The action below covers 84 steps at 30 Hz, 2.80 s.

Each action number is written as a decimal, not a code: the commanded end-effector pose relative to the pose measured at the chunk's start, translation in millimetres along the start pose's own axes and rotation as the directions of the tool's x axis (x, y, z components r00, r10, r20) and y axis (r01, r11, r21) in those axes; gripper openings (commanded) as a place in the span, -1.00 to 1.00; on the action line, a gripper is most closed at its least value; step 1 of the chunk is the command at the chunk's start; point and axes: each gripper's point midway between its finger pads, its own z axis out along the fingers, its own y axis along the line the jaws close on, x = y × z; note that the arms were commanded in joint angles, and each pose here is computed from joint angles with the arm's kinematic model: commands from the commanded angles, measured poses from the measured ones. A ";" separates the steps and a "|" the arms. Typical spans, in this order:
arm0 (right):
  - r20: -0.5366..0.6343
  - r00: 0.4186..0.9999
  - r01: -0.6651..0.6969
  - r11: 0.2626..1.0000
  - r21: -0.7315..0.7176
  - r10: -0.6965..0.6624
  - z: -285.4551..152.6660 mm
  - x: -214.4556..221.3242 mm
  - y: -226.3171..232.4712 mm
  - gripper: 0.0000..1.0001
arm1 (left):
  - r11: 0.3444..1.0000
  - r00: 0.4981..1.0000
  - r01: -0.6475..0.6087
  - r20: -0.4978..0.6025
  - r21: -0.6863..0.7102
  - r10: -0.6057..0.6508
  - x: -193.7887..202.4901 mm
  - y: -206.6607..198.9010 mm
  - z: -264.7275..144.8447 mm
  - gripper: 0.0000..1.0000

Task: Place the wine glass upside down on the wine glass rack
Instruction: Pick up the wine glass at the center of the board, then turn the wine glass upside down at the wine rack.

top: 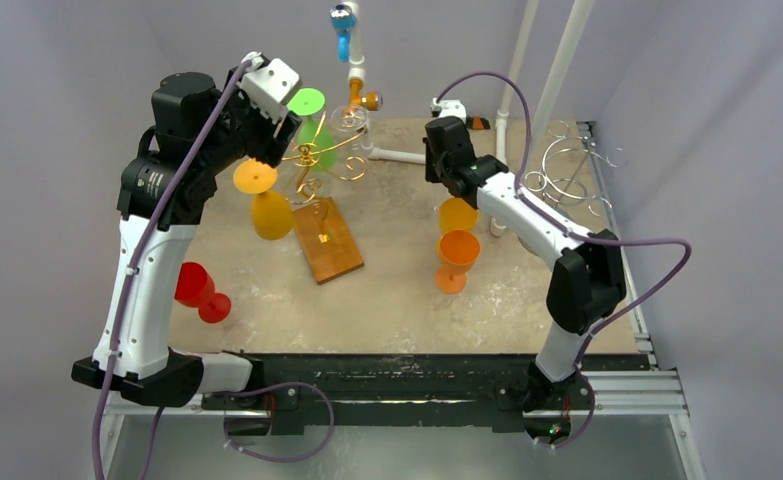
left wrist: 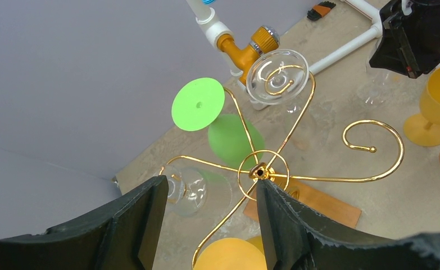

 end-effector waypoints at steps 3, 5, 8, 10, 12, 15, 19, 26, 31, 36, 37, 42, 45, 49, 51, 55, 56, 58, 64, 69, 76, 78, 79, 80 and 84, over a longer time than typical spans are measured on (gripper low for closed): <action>0.178 0.982 -0.047 0.996 -0.076 0.060 -49.7 -73.0 12.6 -1.00 | 0.999 0.999 0.041 0.026 -0.006 -0.041 -7.7 -1.3 -9.6 0.26; 0.195 0.979 -0.044 0.996 -0.079 0.058 -60.0 -75.8 16.3 -1.00 | 0.999 0.999 0.042 0.027 -0.002 -0.042 -7.8 -2.2 -9.6 0.26; 0.237 0.970 -0.040 0.996 -0.075 0.057 -77.4 -82.5 21.9 -1.00 | 0.999 0.999 0.045 0.026 0.016 -0.045 -6.9 -5.7 -9.0 0.26; 0.264 0.963 -0.037 0.996 -0.075 0.056 -90.8 -86.9 26.3 -1.00 | 0.998 0.998 0.052 0.019 0.036 -0.052 -4.3 -10.1 -7.5 0.26; 0.295 0.954 -0.036 0.995 -0.090 0.061 -108.7 -92.9 33.8 -1.00 | 0.996 0.998 0.056 0.011 0.064 -0.056 -0.3 -16.2 -5.3 0.27; 0.331 0.941 -0.041 0.994 -0.104 0.073 -131.6 -100.8 40.6 -1.00 | 0.993 0.998 0.066 0.011 0.097 -0.067 2.2 -23.6 -4.2 0.27; 0.371 0.924 -0.049 0.990 -0.131 0.095 -163.1 -111.7 44.8 -1.00 | 0.985 0.996 0.081 0.014 0.155 -0.084 2.3 -35.2 -4.2 0.28; 0.427 0.896 -0.052 0.983 -0.175 0.123 -238.6 -131.9 46.8 -1.00 | 0.958 0.993 0.099 0.038 0.270 -0.113 -2.9 -56.7 -7.2 0.28; 0.467 0.872 -0.047 0.976 -0.213 0.144 -295.3 -155.9 41.4 -1.00 | 0.927 0.987 0.125 0.051 0.353 -0.152 -8.2 -72.1 -8.6 0.28; 0.526 0.822 -0.045 0.946 -0.321 0.217 -347.5 -196.7 43.2 -1.00 | 0.869 0.976 0.177 0.031 0.462 -0.215 -8.6 -93.2 -5.3 0.28; 0.538 0.811 -0.039 0.938 -0.343 0.230 -355.5 -203.6 44.1 -1.00 | 0.854 0.971 0.197 0.025 0.481 -0.238 -9.6 -97.4 -4.7 0.29; 0.568 0.768 -0.031 0.903 -0.429 0.297 -376.1 -222.3 50.1 -1.00 | 0.815 0.947 0.243 0.053 0.527 -0.317 -24.1 -103.5 0.7 0.35; 0.578 0.739 -0.034 0.876 -0.480 0.346 -384.9 -226.6 51.8 -1.00 | 0.786 0.929 0.264 0.071 0.558 -0.363 -34.5 -106.5 5.6 0.37; 0.572 0.726 -0.032 0.849 -0.528 0.383 -389.7 -227.5 58.0 -1.00 | 0.722 0.903 0.286 0.076 0.630 -0.424 -45.6 -116.7 6.3 0.49; 0.563 0.729 -0.024 0.836 -0.548 0.390 -389.9 -227.1 64.5 -1.00 | 0.691 0.890 0.299 0.068 0.658 -0.451 -47.6 -121.9 7.9 0.55; 0.545 0.736 -0.013 0.813 -0.583 0.402 -388.1 -225.4 77.9 -1.00 | 0.664 0.876 0.327 0.047 0.672 -0.479 -46.7 -126.3 14.2 0.64; 0.538 0.738 -0.011 0.804 -0.594 0.408 -387.6 -224.7 82.3 -1.00 | 0.664 0.876 0.332 0.042 0.670 -0.481 -45.3 -126.6 16.9 0.65; 0.523 0.745 -0.006 0.789 -0.615 0.414 -385.7 -222.6 91.0 -1.00 | 0.674 0.875 0.338 0.044 0.657 -0.482 -44.2 -124.3 22.2 0.65; 0.490 0.768 0.012 0.756 -0.654 0.412 -377.8 -212.2 111.5 -1.00 | 0.727 0.879 0.343 0.070 0.595 -0.472 -43.7 -111.4 34.7 0.54; 0.474 0.770 0.011 0.733 -0.680 0.428 -377.0 -205.4 115.7 -1.00 | 0.770 0.887 0.316 0.117 0.554 -0.448 -45.6 -102.5 35.7 0.23; 0.448 0.762 0.009 0.683 -0.730 0.468 -382.2 -197.6 119.2 -1.00 | 0.797 0.896 0.274 0.158 0.538 -0.415 -49.5 -97.6 31.8 -0.50; 0.439 0.761 0.010 0.667 -0.745 0.478 -383.9 -194.6 119.8 -1.00 | 0.809 0.901 0.255 0.175 0.529 -0.398 -52.1 -95.1 28.6 -0.64; 0.432 0.763 0.014 0.655 -0.755 0.481 -385.1 -192.6 121.8 -1.00 | 0.816 0.902 0.247 0.184 0.522 -0.391 -54.1 -93.3 26.7 -0.72; 0.424 0.766 0.017 0.644 -0.765 0.484 -386.2 -190.7 123.7 -1.00 | 0.821 0.902 0.242 0.192 0.518 -0.387 -56.4 -91.7 24.6 -0.79; 0.390 0.785 0.035 0.594 -0.804 0.482 -385.9 -177.7 135.6 -1.00 | 0.821 0.903 0.213 0.215 0.530 -0.373 -65.0 -91.4 15.8 -1.00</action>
